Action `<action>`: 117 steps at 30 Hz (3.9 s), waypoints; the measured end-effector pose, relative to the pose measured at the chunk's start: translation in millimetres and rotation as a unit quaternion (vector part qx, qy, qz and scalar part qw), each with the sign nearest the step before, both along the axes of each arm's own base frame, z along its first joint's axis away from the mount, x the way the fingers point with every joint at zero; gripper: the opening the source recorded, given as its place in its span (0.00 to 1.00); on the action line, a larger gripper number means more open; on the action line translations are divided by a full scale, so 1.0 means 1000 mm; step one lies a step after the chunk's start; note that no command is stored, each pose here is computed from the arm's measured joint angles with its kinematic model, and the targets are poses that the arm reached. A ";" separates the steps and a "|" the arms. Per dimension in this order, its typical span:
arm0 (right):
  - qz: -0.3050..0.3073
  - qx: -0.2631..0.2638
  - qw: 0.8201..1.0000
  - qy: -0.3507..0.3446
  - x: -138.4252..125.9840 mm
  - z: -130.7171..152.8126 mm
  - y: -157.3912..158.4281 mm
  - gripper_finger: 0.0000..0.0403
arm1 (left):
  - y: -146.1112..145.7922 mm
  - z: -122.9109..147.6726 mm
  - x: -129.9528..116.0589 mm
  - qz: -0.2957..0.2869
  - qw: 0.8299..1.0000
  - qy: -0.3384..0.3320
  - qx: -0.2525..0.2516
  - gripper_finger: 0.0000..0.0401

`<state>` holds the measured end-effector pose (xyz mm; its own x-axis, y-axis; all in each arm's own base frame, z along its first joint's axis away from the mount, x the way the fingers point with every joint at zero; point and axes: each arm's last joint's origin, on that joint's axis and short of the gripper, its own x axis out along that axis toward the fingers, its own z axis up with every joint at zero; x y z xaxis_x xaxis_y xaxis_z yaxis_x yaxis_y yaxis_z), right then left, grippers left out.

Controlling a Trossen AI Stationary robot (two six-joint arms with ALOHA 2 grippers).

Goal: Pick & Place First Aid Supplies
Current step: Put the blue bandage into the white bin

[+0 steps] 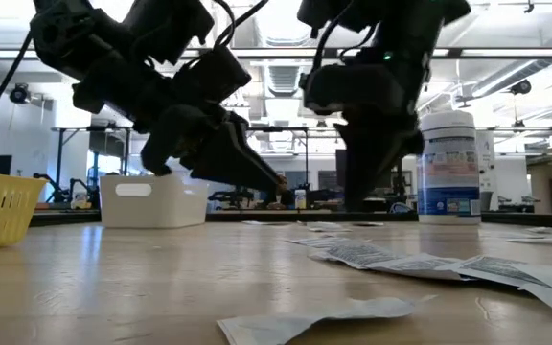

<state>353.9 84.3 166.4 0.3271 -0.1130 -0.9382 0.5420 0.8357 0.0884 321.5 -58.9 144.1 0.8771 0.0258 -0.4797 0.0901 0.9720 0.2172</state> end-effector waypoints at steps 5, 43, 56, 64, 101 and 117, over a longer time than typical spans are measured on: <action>0.006 -0.032 0.998 0.049 -0.009 0.005 0.004 0.02 | -0.002 0.010 0.008 -0.023 1.000 -0.016 0.005 0.07; -0.096 -0.001 0.991 -0.094 -0.039 -0.022 0.003 0.02 | 0.000 -0.046 0.034 0.013 0.999 0.029 -0.020 0.00; -0.114 0.024 0.990 -0.084 -0.035 -0.023 -0.016 0.11 | 0.001 -0.050 0.029 0.053 0.994 0.051 -0.077 0.00; -0.139 0.084 0.984 -0.077 -0.033 -0.027 -0.024 0.25 | 0.001 -0.050 0.030 0.062 0.993 0.052 -0.090 0.00; -0.206 0.203 0.954 -0.084 -0.027 -0.042 -0.025 0.26 | 0.000 -0.052 0.029 0.097 0.979 0.056 -0.169 0.00; -0.229 0.182 0.950 -0.113 -0.024 -0.041 -0.030 0.26 | -0.003 -0.052 0.028 0.088 0.981 0.056 -0.162 0.00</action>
<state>330.0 54.8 125.0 0.5199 0.0255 -0.8538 0.7740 0.4087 0.4836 349.6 -61.9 92.4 0.8142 0.0024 -0.5806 -0.0802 0.9909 -0.1085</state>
